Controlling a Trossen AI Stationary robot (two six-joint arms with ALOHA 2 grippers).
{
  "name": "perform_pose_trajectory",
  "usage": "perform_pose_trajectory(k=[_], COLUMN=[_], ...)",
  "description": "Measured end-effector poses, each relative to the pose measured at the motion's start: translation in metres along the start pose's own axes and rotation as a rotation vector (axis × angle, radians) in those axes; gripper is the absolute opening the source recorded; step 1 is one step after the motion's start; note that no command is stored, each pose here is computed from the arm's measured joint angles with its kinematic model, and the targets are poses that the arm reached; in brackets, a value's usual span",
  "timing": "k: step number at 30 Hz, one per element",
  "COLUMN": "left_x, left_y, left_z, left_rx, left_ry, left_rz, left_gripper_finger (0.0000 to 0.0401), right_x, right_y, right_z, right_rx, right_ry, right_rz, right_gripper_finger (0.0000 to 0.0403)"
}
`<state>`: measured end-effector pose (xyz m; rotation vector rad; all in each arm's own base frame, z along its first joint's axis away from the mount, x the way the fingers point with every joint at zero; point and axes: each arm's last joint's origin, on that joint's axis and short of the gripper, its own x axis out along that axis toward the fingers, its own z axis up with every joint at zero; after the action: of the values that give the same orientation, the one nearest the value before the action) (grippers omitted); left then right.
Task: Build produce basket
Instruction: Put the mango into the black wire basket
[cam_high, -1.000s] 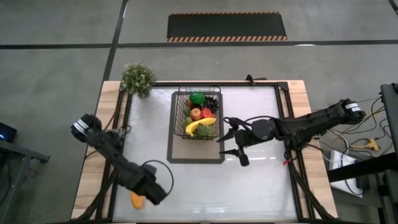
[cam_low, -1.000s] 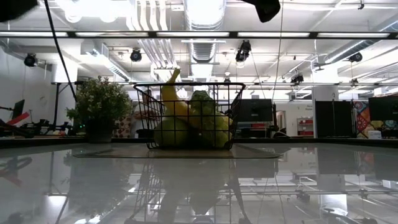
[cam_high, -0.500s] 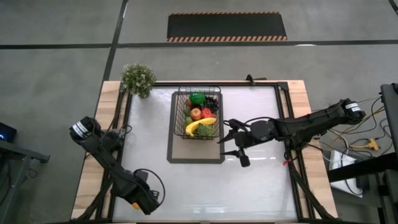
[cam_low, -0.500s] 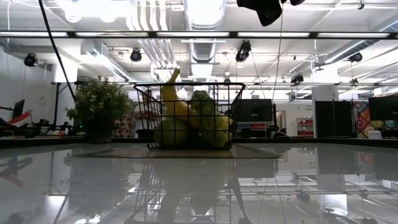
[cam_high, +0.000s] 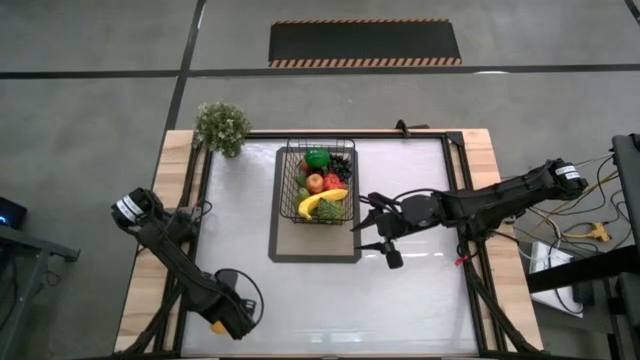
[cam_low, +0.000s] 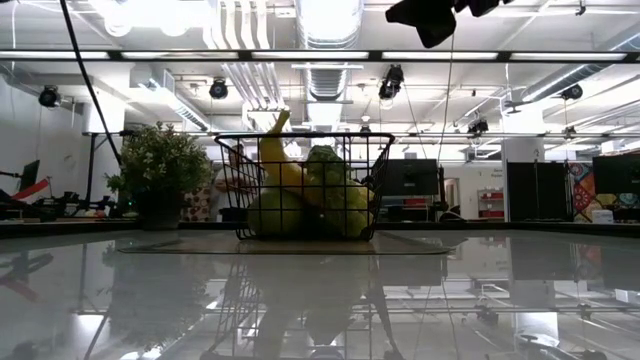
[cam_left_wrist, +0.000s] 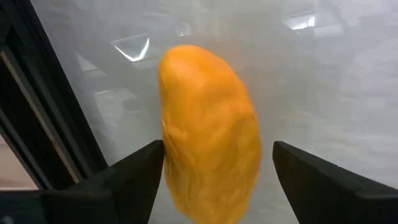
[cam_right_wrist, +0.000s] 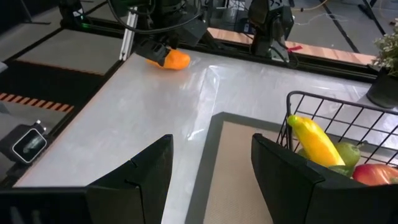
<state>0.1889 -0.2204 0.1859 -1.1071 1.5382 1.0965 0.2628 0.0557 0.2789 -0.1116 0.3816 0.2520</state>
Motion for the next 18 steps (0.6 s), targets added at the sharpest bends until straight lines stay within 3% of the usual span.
perform_pose_trajectory(k=[5,14,18], left_x=[0.007,0.008,-0.001], left_y=[0.001,0.002,0.000], left_z=[0.003,0.003,0.002], left_rx=[0.001,0.000,0.036], left_ry=[0.002,0.011,0.020], left_rz=[0.002,0.015,-0.024], left_gripper_finger=[0.0276,0.0191,0.0178], right_x=[0.001,0.002,0.001], right_y=[0.000,0.001,0.001], right_z=[-0.004,-0.011,-0.012], right_rx=[0.001,0.010,0.010], right_ry=[0.014,0.033,0.036], right_rz=[0.001,0.003,0.003], right_gripper_finger=[0.0203,0.0203,0.0203])
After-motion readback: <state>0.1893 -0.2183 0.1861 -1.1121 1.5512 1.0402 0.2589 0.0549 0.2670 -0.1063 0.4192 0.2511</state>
